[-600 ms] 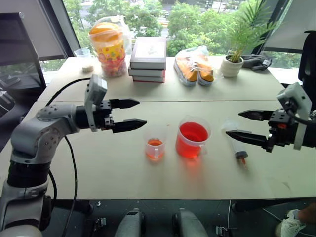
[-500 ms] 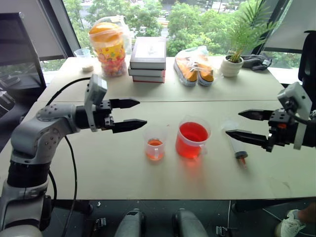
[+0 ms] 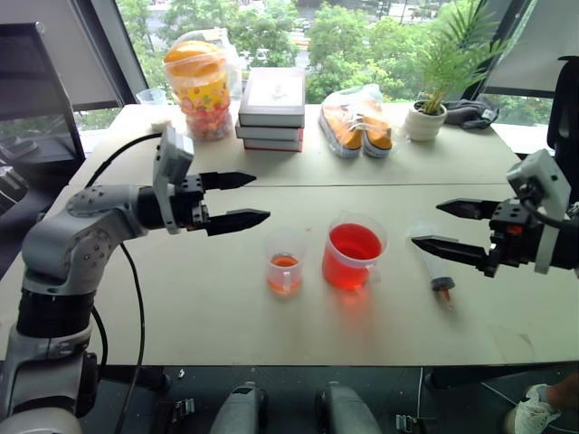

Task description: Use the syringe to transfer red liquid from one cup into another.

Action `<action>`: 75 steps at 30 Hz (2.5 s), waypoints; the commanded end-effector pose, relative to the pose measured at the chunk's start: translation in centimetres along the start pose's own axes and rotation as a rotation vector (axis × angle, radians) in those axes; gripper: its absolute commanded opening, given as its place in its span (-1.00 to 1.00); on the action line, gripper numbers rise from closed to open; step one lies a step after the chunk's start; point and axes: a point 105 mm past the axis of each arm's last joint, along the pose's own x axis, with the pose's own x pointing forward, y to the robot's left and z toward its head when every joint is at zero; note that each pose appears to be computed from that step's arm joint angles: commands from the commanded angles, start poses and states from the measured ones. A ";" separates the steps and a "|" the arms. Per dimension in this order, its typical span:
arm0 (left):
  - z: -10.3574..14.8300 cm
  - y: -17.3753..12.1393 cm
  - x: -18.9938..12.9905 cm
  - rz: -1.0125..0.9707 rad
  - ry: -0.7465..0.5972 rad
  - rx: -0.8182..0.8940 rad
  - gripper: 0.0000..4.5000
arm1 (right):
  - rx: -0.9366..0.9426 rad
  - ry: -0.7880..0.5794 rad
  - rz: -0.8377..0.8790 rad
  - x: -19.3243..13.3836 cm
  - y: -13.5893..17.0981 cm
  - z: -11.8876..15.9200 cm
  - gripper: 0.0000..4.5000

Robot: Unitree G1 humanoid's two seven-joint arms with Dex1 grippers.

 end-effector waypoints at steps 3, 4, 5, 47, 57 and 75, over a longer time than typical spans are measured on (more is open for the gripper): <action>0.6 -0.1 -0.2 0.006 -0.003 0.028 1.00 | -0.023 -0.011 -0.026 -0.6 -0.1 0.9 0.96; 0.6 -0.2 -0.2 0.006 -0.003 0.027 1.00 | -0.022 -0.008 -0.029 -0.6 -0.1 0.8 0.96; 0.6 -0.2 -0.2 0.006 -0.003 0.026 1.00 | -0.022 -0.005 -0.031 -0.7 -0.1 0.8 0.96; -1.2 -1.0 1.9 -0.066 -0.028 -0.004 1.00 | 0.472 0.690 -0.242 7.6 -10.0 -10.7 0.96; -1.3 -0.9 1.7 -0.050 -0.023 0.001 1.00 | 0.418 0.727 -0.193 8.3 -9.4 -10.4 -0.38; -0.8 -0.3 2.5 -0.093 -0.024 0.024 1.00 | 0.006 -0.501 -0.156 3.2 -5.0 11.6 -0.38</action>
